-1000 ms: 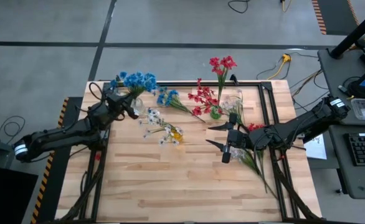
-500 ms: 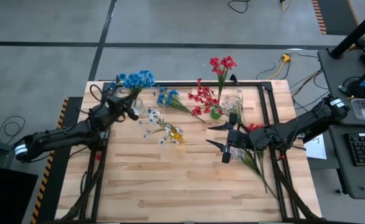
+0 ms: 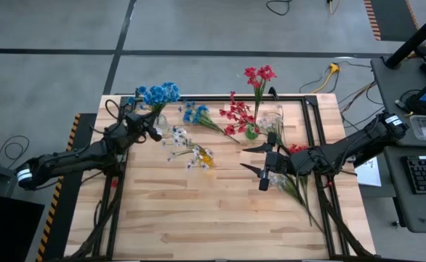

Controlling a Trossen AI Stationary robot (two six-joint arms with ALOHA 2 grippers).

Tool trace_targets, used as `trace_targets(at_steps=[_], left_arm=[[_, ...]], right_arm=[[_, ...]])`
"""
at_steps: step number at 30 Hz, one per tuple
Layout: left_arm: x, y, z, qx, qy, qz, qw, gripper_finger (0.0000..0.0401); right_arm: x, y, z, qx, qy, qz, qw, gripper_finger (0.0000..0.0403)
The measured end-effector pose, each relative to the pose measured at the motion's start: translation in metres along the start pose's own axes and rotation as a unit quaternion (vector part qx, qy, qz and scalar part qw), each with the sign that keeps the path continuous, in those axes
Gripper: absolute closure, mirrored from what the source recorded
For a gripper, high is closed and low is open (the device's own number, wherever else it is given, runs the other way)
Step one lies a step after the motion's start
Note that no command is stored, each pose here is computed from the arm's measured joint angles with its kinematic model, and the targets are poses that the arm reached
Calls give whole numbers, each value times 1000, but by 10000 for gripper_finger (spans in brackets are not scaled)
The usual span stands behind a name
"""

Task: Sort flowers into vase by color
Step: Put the bottom blue flowers into the transparent vase

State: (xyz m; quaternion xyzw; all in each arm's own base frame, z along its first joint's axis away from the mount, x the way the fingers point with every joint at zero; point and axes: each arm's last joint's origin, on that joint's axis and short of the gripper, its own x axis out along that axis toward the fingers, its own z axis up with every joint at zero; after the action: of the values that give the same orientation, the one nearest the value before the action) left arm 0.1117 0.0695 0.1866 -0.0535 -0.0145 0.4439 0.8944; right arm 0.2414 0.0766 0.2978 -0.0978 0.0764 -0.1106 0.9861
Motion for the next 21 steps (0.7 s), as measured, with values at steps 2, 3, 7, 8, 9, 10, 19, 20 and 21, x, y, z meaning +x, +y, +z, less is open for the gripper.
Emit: trace_targets(at_steps=[2,3,7,8,9,10,19,20,21], left_arm=[[0,0,0,-2,1,-1,1000,401],[0,0,0,-4,2,-3,1000,401],[0,0,-1,-12,2,-4,1000,401],[0,0,-1,-13,2,-3,1000,401],[0,0,-1,-15,2,-4,1000,401],[0,0,-1,-17,2,-4,1000,401],[0,1,-5,-34,8,-4,999,401],[-1,1,-6,-34,10,-4,999,401],[-1,1,-7,-34,11,-4,999,401]], right_arm=[[0,0,0,0,1,0,1000,188],[0,0,0,-1,1,0,1000,188],[0,0,-1,-3,4,1,1000,188],[0,0,-2,-4,6,1,1000,188],[0,0,-2,-4,9,1,1000,188],[0,0,-3,-4,11,1,1000,188],[0,1,-5,-4,19,2,1000,188],[0,1,-5,-4,18,2,1000,188],[0,1,-5,-4,19,2,1000,188]])
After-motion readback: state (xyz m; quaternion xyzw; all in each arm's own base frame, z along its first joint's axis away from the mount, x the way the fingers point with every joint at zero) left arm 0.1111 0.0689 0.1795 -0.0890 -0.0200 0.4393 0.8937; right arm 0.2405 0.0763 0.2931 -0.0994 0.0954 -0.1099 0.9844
